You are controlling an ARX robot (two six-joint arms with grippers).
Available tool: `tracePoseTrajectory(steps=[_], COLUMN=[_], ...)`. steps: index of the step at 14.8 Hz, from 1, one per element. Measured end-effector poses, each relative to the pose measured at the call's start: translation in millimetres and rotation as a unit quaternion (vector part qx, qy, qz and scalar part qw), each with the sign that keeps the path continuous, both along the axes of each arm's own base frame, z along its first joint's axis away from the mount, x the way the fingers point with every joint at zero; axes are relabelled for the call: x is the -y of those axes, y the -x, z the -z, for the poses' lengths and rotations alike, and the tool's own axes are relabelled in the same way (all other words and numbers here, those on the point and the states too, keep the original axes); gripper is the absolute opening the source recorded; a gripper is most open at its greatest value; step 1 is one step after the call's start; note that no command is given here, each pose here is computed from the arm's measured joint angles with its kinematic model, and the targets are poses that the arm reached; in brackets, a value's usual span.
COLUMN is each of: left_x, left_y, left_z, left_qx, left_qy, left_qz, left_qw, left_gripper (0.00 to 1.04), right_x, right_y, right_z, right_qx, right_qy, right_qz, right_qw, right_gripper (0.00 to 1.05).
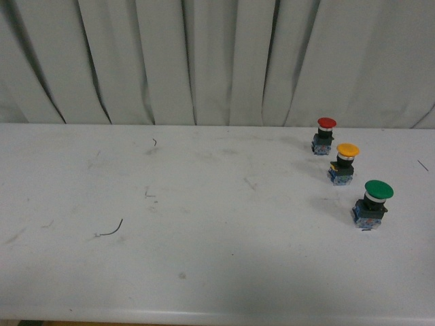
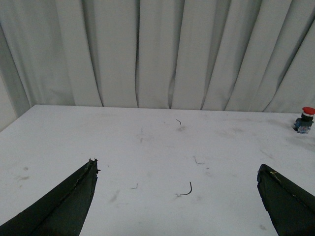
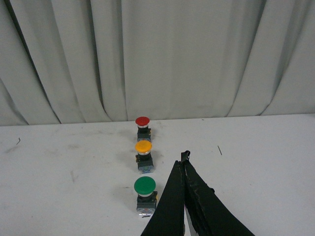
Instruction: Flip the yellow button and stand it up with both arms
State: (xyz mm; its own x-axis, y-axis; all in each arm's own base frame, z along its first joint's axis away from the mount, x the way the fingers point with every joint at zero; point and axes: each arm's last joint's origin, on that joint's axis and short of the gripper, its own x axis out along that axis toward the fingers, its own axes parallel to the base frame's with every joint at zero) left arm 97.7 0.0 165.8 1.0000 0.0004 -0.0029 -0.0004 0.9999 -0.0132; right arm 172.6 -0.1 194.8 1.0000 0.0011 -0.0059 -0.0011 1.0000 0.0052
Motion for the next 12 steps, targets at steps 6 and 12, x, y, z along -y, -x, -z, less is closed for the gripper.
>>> tracePoseTrajectory(steps=[6,12], left_x=[0.0,0.0], left_y=[0.0,0.0], left_z=[0.0,0.0], left_qx=[0.000,0.000], left_qy=[0.000,0.000], left_qz=[0.000,0.000], left_qw=[1.000,1.000], left_gripper=[0.98,0.98], right_x=[-0.1,-0.1], right_y=[25.1,42.1], right_z=[13.5,27.8], right_qx=[0.001,-0.001], right_qy=[0.000,0.000], right_qz=[0.001,0.001], right_qw=[1.000,1.000], right_gripper=[0.02,0.02])
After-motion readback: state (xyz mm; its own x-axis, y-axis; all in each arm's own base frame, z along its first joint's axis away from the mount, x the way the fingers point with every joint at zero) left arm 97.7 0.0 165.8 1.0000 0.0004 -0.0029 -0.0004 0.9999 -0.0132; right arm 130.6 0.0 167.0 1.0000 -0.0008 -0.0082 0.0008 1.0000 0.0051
